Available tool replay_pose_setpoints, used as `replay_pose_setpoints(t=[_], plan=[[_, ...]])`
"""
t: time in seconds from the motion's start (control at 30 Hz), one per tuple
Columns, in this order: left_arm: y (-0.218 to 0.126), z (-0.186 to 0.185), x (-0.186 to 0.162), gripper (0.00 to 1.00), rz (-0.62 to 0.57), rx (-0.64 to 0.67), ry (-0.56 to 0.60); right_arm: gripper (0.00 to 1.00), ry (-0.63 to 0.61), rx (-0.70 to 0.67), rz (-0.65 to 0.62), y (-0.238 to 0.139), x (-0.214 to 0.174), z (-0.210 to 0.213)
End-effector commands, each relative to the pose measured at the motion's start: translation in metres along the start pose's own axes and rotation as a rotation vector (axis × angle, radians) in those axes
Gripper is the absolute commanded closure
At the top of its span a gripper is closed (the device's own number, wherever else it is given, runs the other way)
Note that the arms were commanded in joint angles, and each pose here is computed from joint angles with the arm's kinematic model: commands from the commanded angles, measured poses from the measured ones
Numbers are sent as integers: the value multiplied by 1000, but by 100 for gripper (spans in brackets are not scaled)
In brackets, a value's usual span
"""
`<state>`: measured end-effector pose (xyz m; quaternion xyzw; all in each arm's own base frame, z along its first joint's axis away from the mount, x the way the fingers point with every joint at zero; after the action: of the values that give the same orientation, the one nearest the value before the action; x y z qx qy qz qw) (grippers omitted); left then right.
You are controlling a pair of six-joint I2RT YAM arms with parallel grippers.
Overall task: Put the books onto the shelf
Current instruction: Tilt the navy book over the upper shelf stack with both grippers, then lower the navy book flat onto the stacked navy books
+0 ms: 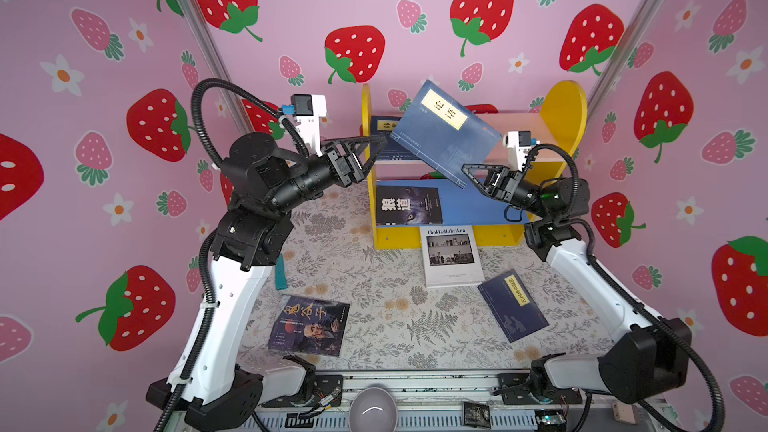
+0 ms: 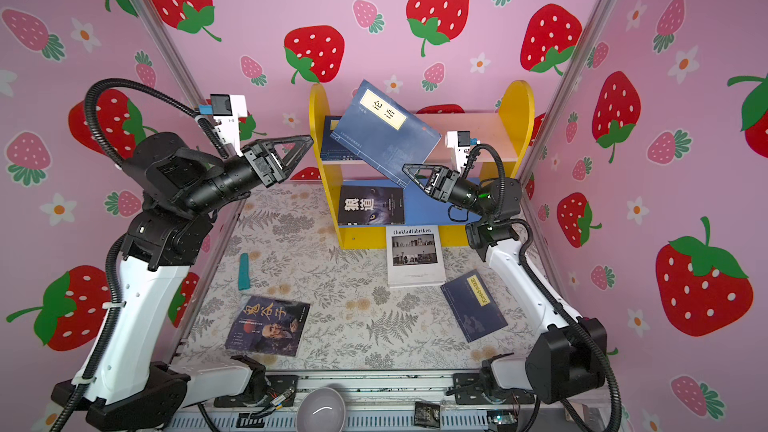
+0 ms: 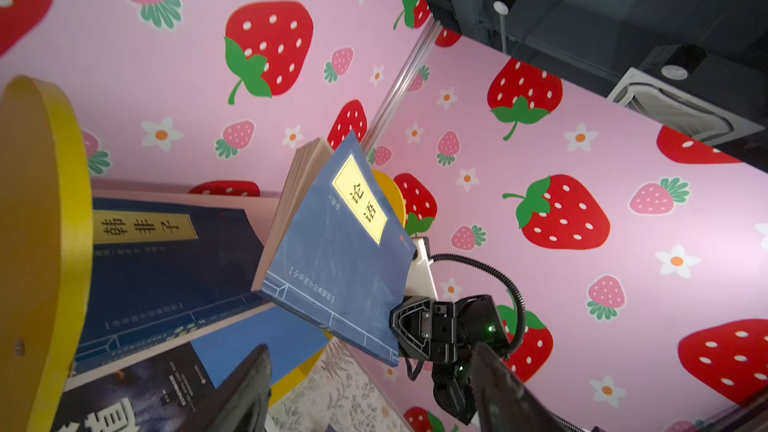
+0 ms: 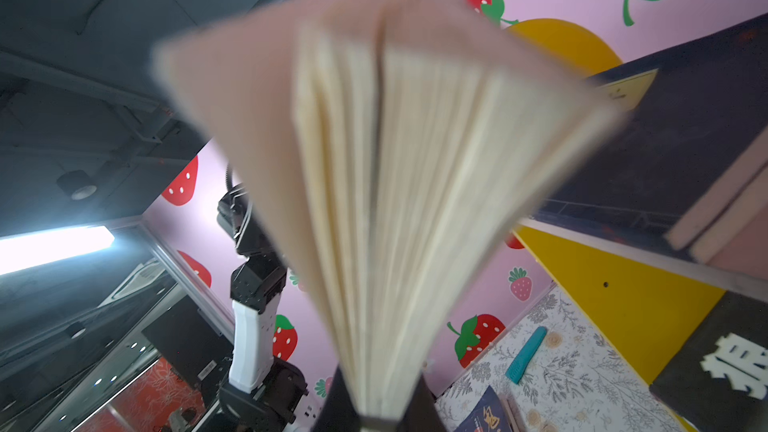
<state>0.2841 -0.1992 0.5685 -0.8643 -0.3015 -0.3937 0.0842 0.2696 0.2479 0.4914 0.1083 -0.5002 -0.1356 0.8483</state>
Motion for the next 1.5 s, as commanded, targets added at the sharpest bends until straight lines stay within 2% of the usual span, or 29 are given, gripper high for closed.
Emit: replay_pose_setpoints(t=[0.0, 0.37, 0.5, 0.57, 0.77, 1.0, 1.07, 1.1, 1.2, 1.33, 1.4, 1.47], plan=[[8, 8, -18, 24, 109, -24, -51, 96, -108, 94, 16, -4, 15, 57], [16, -20, -13, 19, 126, -216, -55, 96, -75, 89, 36, -4, 13, 60], [20, -25, -16, 20, 137, -235, -55, 96, -72, 92, 32, -1, 15, 58], [23, -25, -16, 27, 138, -235, -60, 96, -70, 102, 32, 1, 16, 58], [27, -27, -8, 56, 118, -246, -63, 96, -32, 115, 42, 9, 17, 50], [31, -34, 7, 100, 49, -251, -40, 93, 5, 103, 37, 20, 24, 30], [34, -32, 12, 100, 10, -239, -48, 92, -9, 71, 12, 23, 30, 19], [35, -26, 16, 100, -29, -219, -63, 88, -28, 47, -6, 25, 35, 11], [40, -1, 29, 100, -195, -120, -155, 64, -103, -105, -82, 24, 54, -22], [50, 24, 47, 100, -337, -24, -269, 58, -293, -500, -137, 14, 76, -76], [56, 31, 52, 100, -367, 9, -292, 50, -369, -621, -146, 9, 84, -90], [61, 38, 55, 100, -382, 23, -314, 49, -407, -678, -131, 7, 89, -98]])
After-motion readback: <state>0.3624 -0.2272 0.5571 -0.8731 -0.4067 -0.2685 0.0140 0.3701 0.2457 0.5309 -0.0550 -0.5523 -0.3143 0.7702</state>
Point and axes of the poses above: each gripper's point midway between its finger pads, its own y axis out along the fingers, its own z axis along the line the jaws close on, x = y × z, the point moved 1 cm from there along -y, back along the fingers, and after that the axes turned 12 degrees about -y, right-handed, at the moved point
